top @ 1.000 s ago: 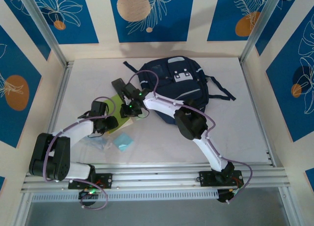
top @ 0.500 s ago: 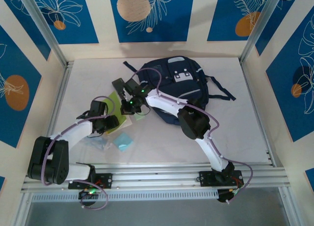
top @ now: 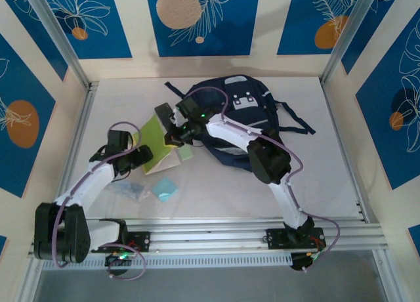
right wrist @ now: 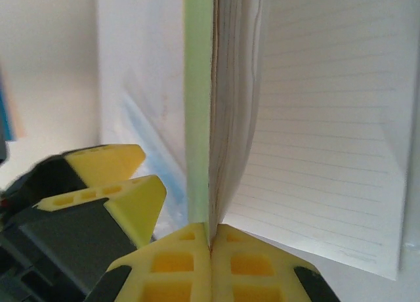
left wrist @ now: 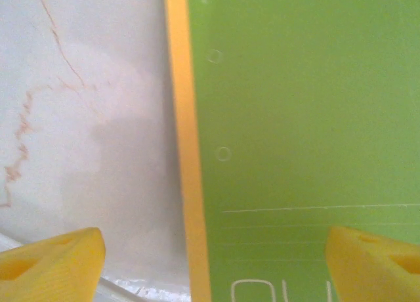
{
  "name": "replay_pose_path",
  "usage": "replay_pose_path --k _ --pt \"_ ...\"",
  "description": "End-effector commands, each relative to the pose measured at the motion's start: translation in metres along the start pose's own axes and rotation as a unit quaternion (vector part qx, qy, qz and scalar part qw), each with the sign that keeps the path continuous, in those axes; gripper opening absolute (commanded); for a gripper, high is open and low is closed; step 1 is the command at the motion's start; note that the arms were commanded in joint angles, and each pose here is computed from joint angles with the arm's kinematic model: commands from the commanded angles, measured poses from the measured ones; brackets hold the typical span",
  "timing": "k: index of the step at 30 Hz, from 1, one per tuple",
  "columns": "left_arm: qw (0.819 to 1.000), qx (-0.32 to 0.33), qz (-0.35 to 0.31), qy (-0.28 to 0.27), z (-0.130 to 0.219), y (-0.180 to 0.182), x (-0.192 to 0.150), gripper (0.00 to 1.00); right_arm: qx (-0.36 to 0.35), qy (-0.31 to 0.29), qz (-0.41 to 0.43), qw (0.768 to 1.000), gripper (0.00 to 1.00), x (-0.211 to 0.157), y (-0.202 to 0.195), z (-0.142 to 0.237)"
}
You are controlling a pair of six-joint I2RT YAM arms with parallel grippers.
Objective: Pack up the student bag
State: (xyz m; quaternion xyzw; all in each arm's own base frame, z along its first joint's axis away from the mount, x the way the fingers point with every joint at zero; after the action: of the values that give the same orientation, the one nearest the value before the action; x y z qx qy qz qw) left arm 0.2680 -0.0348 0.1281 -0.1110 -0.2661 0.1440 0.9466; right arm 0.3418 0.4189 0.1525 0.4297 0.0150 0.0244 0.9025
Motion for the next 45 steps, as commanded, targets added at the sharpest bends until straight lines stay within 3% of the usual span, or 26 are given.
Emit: replay_pose_path --k 1,11,22,30,35,38,40,42,43,45 --pt "0.998 -0.034 0.032 -0.045 0.014 -0.01 0.02 0.88 0.105 0.0 -0.011 0.994 0.0 0.015 0.027 0.038" --pt "0.979 -0.135 0.103 -0.113 -0.009 -0.026 0.033 0.89 0.199 0.024 -0.07 0.977 0.0 0.03 0.002 0.043" --pt "0.974 -0.169 0.118 -0.093 -0.041 -0.033 0.027 0.86 0.222 0.024 -0.089 0.971 0.0 0.031 -0.011 0.05" --pt "0.967 -0.199 0.125 -0.098 -0.046 -0.046 0.034 0.81 0.224 0.02 -0.097 0.97 0.0 0.032 -0.02 0.052" --pt "0.96 -0.219 0.129 -0.115 -0.036 -0.052 0.041 0.65 0.219 0.021 -0.105 0.97 0.0 0.03 -0.027 0.051" --pt "0.958 -0.223 0.127 -0.128 -0.027 -0.055 0.046 0.47 0.217 0.019 -0.111 0.97 0.0 0.03 -0.032 0.051" --pt "0.958 -0.222 0.123 -0.136 -0.021 -0.056 0.049 0.28 0.215 0.016 -0.113 0.97 0.0 0.03 -0.034 0.052" --pt "0.958 -0.218 0.12 -0.142 -0.014 -0.056 0.053 0.1 0.21 0.013 -0.114 0.971 0.13 0.028 -0.034 0.053" --pt "0.959 -0.215 0.117 -0.145 -0.011 -0.057 0.056 0.03 0.204 0.008 -0.116 0.972 0.26 0.028 -0.034 0.055" --pt "0.959 -0.208 0.108 -0.156 -0.002 -0.059 0.064 0.0 0.186 -0.006 -0.12 0.975 0.56 0.025 -0.036 0.06"
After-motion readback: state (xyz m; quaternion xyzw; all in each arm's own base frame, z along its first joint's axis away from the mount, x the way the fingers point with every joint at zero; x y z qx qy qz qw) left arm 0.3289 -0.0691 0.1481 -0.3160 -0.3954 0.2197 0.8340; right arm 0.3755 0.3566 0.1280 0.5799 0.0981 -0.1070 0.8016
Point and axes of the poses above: each hand's point on the last joint's axis, 136 mm out from that joint toward the fingers, its own z axis back along the fingers, its own y axis along the line the jaws close on, x = y × z, the point moved 5 cm from there along z, back along the fingers, and after that the axes turned 9 degrees about -z, right-handed, at the moved point
